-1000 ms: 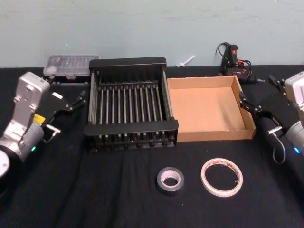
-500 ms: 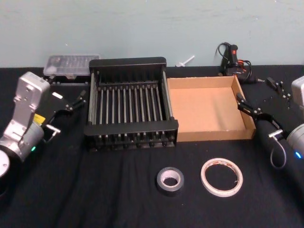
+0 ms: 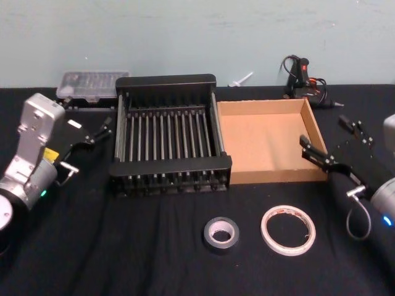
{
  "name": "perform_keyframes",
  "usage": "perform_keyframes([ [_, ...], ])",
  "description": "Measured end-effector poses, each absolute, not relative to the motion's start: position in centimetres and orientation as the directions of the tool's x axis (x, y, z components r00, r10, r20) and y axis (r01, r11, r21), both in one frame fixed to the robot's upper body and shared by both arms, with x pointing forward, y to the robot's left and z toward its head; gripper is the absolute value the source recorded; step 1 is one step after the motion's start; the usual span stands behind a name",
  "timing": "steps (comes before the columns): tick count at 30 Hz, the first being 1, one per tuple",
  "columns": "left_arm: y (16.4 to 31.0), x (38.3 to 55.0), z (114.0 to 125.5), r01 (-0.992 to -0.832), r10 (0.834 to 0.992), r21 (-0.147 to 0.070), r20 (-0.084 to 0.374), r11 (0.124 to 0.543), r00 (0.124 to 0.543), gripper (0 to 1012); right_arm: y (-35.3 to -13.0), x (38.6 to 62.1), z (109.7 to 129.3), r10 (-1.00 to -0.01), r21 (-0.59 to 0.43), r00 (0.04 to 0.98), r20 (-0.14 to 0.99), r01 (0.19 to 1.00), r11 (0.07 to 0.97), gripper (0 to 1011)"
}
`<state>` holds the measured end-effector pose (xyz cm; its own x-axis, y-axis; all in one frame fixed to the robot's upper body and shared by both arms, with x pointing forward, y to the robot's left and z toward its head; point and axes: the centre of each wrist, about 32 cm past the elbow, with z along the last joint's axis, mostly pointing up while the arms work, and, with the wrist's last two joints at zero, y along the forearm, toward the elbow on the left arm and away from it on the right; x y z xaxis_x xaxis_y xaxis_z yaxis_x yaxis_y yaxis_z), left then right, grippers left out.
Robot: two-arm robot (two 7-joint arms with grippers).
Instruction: Pick up the white tape and place it into the black box , Pick up the silver tape and place it into the brown box.
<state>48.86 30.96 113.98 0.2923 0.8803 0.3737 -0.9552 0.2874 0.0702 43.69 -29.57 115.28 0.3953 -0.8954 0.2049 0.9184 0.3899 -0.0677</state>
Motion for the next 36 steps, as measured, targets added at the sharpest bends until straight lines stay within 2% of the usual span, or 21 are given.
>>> perform_keyframes([
  [8, 31.0, 48.9, 114.0, -0.955, 0.88, 0.07, 0.374, 0.287, 0.292, 1001, -29.2, 41.7, 115.1, -0.896, -0.115, 0.417, 0.15, 0.908, 0.403, 1002],
  [20, 31.0, 48.9, 114.0, -0.955, 0.88, 0.07, 0.374, 0.287, 0.292, 1001, -29.1, 38.7, 115.0, -0.886, -0.237, 0.456, 0.088, 0.873, 0.426, 1002],
  [36, 31.0, 48.9, 114.0, -0.955, 0.88, 0.07, 0.374, 0.287, 0.292, 1001, -28.8, 38.3, 115.7, -0.868, -0.404, 0.494, 0.053, 0.805, 0.433, 1000],
])
